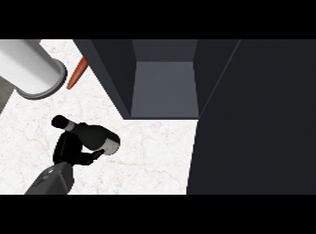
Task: Pick up the wine, place it into the cabinet and close the cabinet
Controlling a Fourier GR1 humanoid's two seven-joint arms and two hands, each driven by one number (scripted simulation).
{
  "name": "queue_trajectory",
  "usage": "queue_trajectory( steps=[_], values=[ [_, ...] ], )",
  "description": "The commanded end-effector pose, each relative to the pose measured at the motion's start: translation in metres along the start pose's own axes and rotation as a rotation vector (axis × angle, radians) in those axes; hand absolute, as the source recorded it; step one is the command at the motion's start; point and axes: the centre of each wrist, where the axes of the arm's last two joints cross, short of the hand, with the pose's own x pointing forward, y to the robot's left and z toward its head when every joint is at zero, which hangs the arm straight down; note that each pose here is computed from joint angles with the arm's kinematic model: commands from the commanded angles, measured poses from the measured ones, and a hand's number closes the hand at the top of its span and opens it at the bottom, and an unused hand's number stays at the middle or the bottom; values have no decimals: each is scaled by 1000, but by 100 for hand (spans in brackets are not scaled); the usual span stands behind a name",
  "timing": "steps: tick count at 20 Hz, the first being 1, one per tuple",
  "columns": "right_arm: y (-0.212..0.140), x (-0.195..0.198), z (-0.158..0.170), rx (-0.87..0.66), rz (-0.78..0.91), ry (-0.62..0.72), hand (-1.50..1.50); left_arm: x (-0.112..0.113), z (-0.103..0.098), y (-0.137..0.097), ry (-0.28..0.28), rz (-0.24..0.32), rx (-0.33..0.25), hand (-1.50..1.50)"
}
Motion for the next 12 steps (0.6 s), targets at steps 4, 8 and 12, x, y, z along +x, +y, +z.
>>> queue_trajectory(
  steps=[4,8,12],
  values=[
    [-1,11,20,7,-26,-28,-150,-13,19,-3,-145,72,137,150],
    [-8,15,9,9,-17,-20,-150,-6,24,3,-184,110,78,150],
    [9,9,2,19,-18,-5,-150,-21,16,-51,-132,111,42,150]
  ],
)
